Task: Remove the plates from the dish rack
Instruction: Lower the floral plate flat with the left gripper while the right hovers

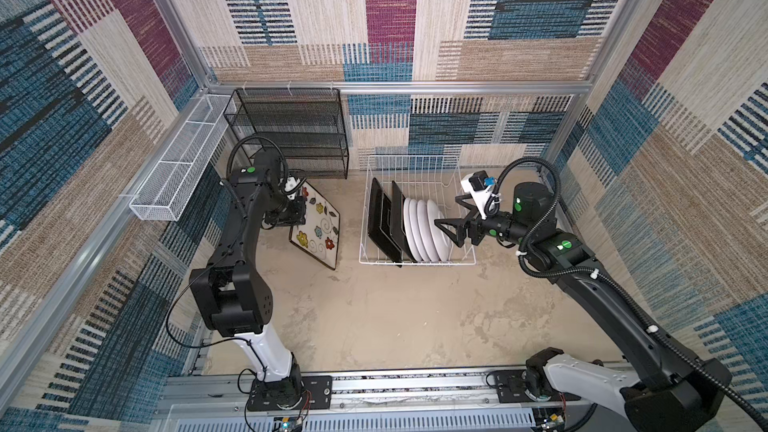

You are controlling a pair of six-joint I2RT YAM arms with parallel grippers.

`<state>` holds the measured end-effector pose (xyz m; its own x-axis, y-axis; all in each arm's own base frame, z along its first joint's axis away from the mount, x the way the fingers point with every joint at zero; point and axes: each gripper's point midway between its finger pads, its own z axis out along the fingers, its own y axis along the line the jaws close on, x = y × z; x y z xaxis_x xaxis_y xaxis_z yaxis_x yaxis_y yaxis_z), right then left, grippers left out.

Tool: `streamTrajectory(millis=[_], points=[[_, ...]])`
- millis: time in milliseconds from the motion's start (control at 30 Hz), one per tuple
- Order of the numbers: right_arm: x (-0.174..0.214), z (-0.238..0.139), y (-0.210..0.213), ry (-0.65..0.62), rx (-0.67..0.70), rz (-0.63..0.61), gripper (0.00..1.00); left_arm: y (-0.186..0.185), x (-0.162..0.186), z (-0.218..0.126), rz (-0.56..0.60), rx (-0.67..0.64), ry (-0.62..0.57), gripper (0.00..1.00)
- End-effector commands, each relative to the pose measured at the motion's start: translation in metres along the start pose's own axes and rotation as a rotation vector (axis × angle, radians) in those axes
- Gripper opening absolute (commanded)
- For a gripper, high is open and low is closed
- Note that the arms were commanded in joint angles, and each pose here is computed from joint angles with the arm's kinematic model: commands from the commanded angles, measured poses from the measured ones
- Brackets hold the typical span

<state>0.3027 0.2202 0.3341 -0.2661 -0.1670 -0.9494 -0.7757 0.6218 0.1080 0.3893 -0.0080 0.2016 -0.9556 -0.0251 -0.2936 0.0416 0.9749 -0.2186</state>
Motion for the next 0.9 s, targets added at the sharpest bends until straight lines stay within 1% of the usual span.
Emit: streamTrajectory(millis=[0,100,333,533,600,867], points=[[-0.005,0.004,-0.006,-0.007,0.021,0.003,0.99,-0.017,-0.026,0.004,0.063,0.169,-0.092,0.00],[-0.001,0.008,-0.008,0.010,0.024,0.007,0.99,-0.011,-0.024,0.017,0.081,0.197,-0.067,0.00],[0.001,0.015,-0.011,0.021,0.023,0.009,0.99,0.003,-0.020,0.037,0.061,0.282,-0.027,0.00],[-0.011,0.019,-0.007,0.002,-0.014,0.040,0.99,0.025,-0.014,0.060,0.001,0.285,0.034,0.00],[-0.014,0.019,-0.006,-0.009,-0.019,0.044,0.99,0.031,-0.011,0.068,-0.003,0.267,0.056,0.00],[-0.009,0.021,-0.004,-0.007,-0.013,0.060,0.99,0.059,-0.011,0.086,-0.042,0.253,0.081,0.00]])
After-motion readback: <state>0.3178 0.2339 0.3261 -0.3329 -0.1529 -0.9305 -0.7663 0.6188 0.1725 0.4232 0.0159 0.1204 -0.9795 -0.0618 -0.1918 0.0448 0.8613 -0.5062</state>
